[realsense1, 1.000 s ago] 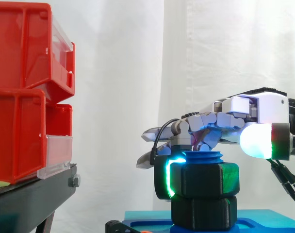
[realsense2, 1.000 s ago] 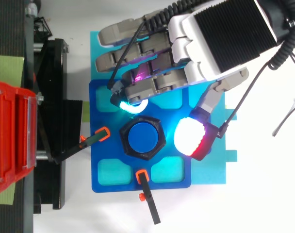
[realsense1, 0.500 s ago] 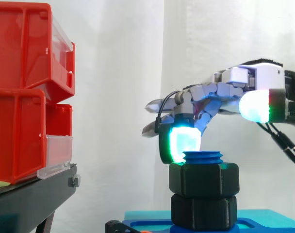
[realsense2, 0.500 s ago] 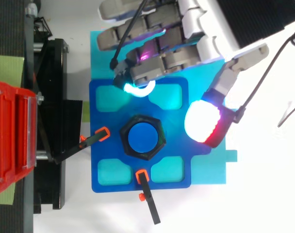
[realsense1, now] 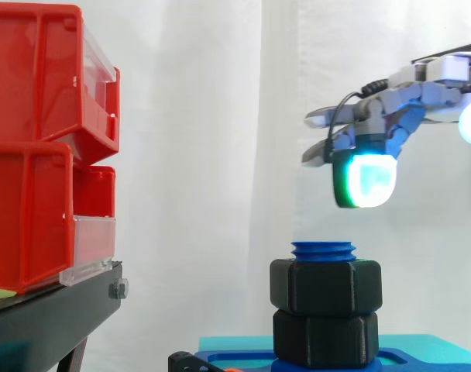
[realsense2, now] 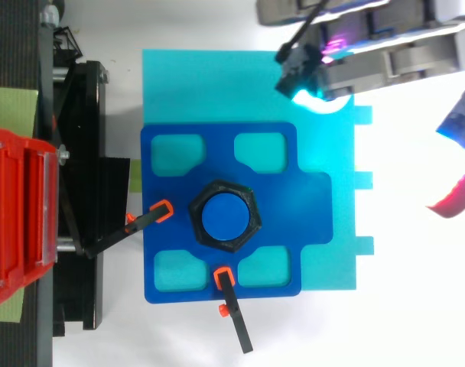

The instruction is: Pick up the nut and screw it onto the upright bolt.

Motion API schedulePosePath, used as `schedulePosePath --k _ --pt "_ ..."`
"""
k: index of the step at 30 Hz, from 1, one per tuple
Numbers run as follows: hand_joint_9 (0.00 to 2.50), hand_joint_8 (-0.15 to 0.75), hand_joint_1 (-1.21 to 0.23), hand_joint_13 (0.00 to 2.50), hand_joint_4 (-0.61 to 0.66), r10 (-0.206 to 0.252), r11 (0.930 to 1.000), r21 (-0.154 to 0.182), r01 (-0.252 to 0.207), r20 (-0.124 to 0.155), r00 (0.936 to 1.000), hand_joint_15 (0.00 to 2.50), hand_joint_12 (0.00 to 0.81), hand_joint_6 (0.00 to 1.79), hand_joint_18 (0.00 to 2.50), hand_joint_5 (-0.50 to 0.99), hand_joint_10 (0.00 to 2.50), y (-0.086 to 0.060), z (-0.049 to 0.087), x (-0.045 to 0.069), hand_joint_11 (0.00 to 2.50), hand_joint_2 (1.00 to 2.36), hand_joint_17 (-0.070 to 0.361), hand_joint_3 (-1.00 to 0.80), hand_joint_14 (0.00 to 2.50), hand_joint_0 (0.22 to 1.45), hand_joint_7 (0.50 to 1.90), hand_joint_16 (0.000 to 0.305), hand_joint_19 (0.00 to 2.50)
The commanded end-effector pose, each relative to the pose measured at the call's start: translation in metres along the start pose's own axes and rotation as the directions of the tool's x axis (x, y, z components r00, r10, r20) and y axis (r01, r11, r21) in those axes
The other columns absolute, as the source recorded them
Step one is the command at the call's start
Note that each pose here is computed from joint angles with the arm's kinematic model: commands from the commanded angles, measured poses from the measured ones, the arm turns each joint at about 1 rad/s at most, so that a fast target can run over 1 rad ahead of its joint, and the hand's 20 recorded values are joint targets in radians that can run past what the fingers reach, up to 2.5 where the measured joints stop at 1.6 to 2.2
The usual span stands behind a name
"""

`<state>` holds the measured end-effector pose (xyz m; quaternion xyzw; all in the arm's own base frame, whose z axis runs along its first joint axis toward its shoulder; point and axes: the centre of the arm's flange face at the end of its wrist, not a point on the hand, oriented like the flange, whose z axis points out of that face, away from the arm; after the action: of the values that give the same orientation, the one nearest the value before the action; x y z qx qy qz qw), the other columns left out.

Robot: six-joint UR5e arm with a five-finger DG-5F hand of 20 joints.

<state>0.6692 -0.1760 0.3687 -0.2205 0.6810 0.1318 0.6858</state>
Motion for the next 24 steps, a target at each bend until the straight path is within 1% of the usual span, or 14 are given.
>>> schedulePosePath --k 1,2,3,4,7,10,12,14,16,19,21,22,23,24 --pt "0.85 0.274 -0.14 0.5 0.23 -0.008 0.9989 0.047 0.009 -0.025 0.9997 0.0 0.321 0.51 0.17 -0.04 0.0 0.018 -0.024 -0.01 0.0 1.0 0.091 -0.5 0.0 0.48 1.18 0.04 0.0" --pt "0.85 0.271 -0.14 0.47 0.22 -0.009 0.998 0.062 0.011 -0.034 0.9994 0.0 0.322 0.5 0.15 -0.04 0.0 0.022 -0.03 -0.009 0.0 1.0 0.092 -0.5 0.0 0.48 1.17 0.041 0.0" --pt "0.84 0.27 -0.14 0.47 0.22 -0.005 0.996 0.089 0.009 -0.052 0.9987 0.0 0.323 0.51 0.13 -0.04 0.0 0.029 -0.041 -0.009 0.0 1.0 0.092 -0.5 0.0 0.48 1.17 0.041 0.0" --pt "0.83 0.268 -0.14 0.46 0.23 -0.002 0.9952 0.097 0.007 -0.057 0.9984 0.0 0.324 0.51 0.11 -0.04 0.0 0.031 -0.044 -0.008 0.0 1.0 0.092 -0.5 0.0 0.48 1.18 0.041 0.0" --pt "0.82 0.265 -0.14 0.44 0.23 -0.001 0.9926 0.121 0.008 -0.054 0.9985 0.0 0.327 0.5 0.1 -0.04 0.0 0.039 -0.056 -0.013 0.0 1.0 0.092 -0.5 0.0 0.48 1.17 0.041 0.0" --pt "0.8 0.26 -0.16 0.43 0.23 0.007 0.9924 0.123 0.0 -0.052 0.9986 0.0 0.329 0.5 0.08 -0.05 0.0 0.041 -0.058 -0.019 0.0 1.0 0.094 -0.5 0.0 0.48 1.16 0.042 0.0" --pt "0.77 0.258 -0.16 0.41 0.21 0.032 0.9923 0.122 -0.022 -0.077 0.9965 0.0 0.332 0.5 0.06 -0.07 0.0 0.044 -0.063 -0.021 0.0 1.0 0.094 -0.5 0.0 0.48 1.12 0.042 0.0" --pt "0.73 0.254 -0.17 0.39 0.2 0.047 0.9922 0.119 -0.035 -0.098 0.9941 0.0 0.333 0.5 0.04 -0.11 0.0 0.047 -0.068 -0.024 0.0 1.0 0.095 -0.5 0.0 0.48 1.01 0.042 0.0" --pt "0.69 0.245 -0.19 0.37 0.19 0.062 0.991 0.125 -0.047 -0.118 0.9911 0.0 0.334 0.5 0.02 -0.13 0.0 0.048 -0.07 -0.022 0.0 1.0 0.095 -0.5 0.0 0.49 0.95 0.042 0.0" --pt "0.59 0.231 -0.21 0.3 0.15 0.076 0.9896 0.131 -0.06 -0.119 0.99 0.0 0.342 0.5 0.0 -0.17 0.0 0.048 -0.07 -0.022 0.0 1.0 0.095 -0.5 0.0 0.49 0.83 0.042 0.0" --pt "0.5 0.223 -0.24 0.22 0.12 0.108 0.9864 0.136 -0.092 -0.115 0.9875 0.0 0.348 0.5 0.0 -0.19 0.0 0.048 -0.07 -0.022 0.0 1.0 0.097 -0.5 0.0 0.5 0.74 0.043 0.0" --pt "0.5 0.223 -0.24 0.22 0.12 0.148 0.9808 0.144 -0.131 -0.108 0.9831 0.0 0.348 0.5 0.0 -0.2 0.0 0.048 -0.07 -0.022 0.0 1.0 0.098 -0.5 0.0 0.5 0.73 0.043 0.0" --pt "0.48 0.221 -0.25 0.19 0.12 0.172 0.9761 0.153 -0.155 -0.105 0.9796 0.0 0.352 0.5 0.0 -0.2 0.0 0.047 -0.07 -0.022 0.0 1.0 0.099 -0.5 0.0 0.5 0.7 0.044 0.0" --pt "0.48 0.219 -0.25 0.19 0.12 0.235 0.9598 0.179 -0.216 -0.094 0.9673 0.0 0.351 0.5 0.0 -0.2 0.0 0.045 -0.07 -0.021 0.0 1.0 0.099 -0.5 0.0 0.5 0.68 0.044 0.0"
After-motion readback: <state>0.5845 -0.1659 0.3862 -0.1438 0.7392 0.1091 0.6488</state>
